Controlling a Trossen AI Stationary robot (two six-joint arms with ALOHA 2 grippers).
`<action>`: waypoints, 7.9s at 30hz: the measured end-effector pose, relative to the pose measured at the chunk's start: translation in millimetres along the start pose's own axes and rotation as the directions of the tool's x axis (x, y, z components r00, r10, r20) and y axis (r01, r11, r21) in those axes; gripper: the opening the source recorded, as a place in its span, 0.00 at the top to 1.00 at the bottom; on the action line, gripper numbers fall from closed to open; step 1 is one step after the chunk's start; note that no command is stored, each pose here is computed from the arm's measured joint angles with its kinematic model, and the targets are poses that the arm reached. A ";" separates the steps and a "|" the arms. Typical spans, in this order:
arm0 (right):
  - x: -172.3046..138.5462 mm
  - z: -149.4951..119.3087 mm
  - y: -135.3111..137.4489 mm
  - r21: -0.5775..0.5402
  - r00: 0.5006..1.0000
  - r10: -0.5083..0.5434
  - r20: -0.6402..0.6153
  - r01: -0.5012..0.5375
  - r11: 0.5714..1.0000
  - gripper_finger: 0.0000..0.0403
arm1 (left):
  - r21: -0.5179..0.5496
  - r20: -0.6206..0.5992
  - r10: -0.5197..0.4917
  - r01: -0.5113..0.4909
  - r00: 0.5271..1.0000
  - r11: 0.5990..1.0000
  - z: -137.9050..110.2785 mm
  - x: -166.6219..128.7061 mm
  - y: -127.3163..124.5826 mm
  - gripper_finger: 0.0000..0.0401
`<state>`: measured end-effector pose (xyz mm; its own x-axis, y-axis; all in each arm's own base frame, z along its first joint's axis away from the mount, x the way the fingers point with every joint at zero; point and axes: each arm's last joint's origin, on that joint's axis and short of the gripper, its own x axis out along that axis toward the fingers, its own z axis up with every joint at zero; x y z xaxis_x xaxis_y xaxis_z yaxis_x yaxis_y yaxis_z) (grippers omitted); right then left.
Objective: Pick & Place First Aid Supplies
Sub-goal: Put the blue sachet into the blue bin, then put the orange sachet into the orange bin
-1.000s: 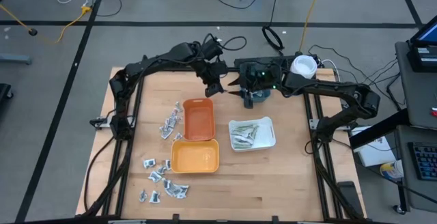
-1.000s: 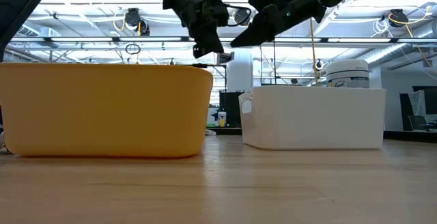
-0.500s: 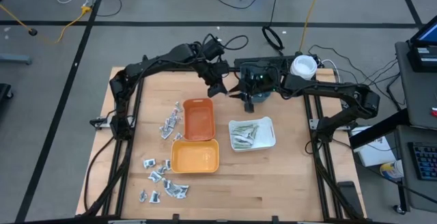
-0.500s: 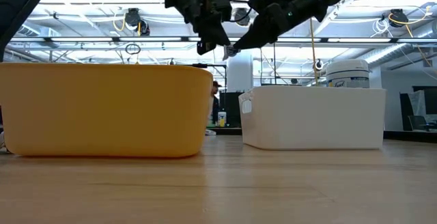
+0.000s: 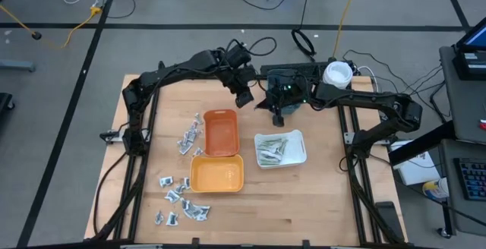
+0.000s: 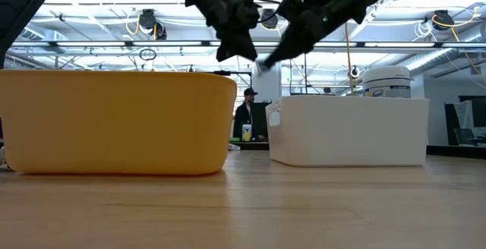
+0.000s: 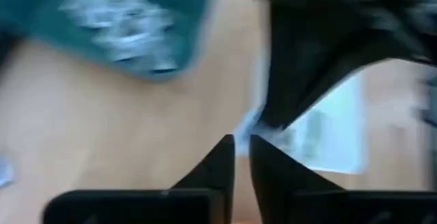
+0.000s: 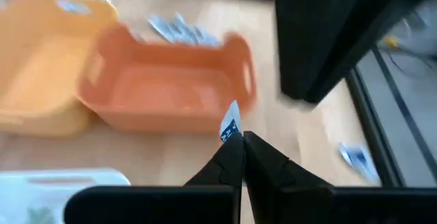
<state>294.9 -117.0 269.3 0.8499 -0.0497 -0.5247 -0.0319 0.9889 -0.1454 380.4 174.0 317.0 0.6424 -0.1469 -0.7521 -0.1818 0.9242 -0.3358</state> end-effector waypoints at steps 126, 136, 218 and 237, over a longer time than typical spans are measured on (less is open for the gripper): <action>0.9 6.2 -1.9 0.095 0.925 -0.373 -0.068 0.379 0.921 0.47 | -0.182 -0.230 0.306 -0.350 0.924 0.919 -40.6 58.2 152.0 1.00; 1.7 7.0 0.2 0.231 0.954 -0.299 -0.041 0.300 0.926 0.47 | 0.210 -0.191 0.306 -0.266 0.933 0.941 -25.6 -0.4 100.0 1.00; -35.8 -31.0 -49.0 0.293 0.875 -0.388 -0.289 0.467 0.834 0.41 | 0.255 -0.062 0.319 -0.294 0.946 0.921 -6.7 -10.7 8.3 0.23; -88.9 -82.2 53.6 0.438 0.936 -0.350 0.034 0.300 0.847 0.35 | 0.292 -0.059 0.191 -0.166 0.980 0.942 -6.5 -9.0 2.8 0.23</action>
<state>174.4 -71.0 239.2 0.8248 -0.3875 -0.4116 0.4588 0.8843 0.0867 369.3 175.7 319.1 0.5510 0.0122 -0.8344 -0.0611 0.9978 -0.0258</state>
